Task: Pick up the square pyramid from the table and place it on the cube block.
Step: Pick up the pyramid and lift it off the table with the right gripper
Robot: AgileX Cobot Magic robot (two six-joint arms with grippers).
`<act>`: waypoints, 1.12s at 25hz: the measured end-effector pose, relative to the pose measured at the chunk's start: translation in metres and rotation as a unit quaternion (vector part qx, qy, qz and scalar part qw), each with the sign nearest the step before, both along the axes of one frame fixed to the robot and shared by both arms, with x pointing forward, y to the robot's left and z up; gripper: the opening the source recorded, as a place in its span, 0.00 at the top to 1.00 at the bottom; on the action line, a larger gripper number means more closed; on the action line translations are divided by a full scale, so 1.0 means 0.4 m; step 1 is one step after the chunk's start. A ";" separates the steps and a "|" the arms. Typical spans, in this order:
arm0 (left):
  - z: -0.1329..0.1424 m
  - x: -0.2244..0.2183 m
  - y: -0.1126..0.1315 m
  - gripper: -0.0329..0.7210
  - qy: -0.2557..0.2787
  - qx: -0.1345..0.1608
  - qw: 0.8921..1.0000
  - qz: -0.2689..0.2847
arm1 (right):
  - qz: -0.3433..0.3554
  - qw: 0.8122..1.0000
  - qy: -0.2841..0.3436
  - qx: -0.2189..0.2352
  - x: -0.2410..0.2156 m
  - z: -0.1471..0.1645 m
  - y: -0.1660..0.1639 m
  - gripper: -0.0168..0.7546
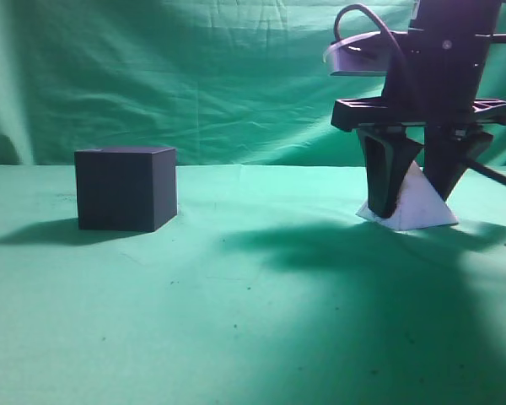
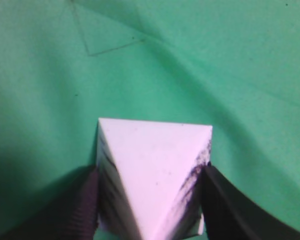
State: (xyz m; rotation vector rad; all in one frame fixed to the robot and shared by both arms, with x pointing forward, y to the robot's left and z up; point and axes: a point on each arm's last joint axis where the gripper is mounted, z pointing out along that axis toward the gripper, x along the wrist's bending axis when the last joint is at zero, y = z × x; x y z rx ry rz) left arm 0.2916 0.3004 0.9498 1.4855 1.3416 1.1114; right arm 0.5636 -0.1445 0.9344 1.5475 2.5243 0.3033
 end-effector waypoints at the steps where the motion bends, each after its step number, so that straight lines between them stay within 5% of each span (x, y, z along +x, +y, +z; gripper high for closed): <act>1: 0.000 0.000 0.000 0.96 0.000 0.000 1.000 0.000 | 0.000 1.000 0.002 -0.001 0.001 -0.001 0.000 0.44; 6: 0.000 0.000 0.000 0.96 0.000 0.000 1.000 0.000 | 0.000 1.000 0.002 -0.001 0.002 0.000 0.001 0.44; 8: 0.000 0.000 0.000 0.96 0.000 0.000 1.000 0.000 | -0.001 1.000 0.003 -0.002 0.002 0.000 0.001 0.52; 19: 0.000 0.000 0.000 0.96 0.000 0.000 1.000 0.000 | 0.003 1.000 0.009 -0.008 0.003 0.025 0.005 0.51; 28: 0.000 0.000 0.000 0.96 0.000 0.000 1.000 0.000 | 0.042 0.998 -0.050 0.000 0.026 0.294 0.039 0.51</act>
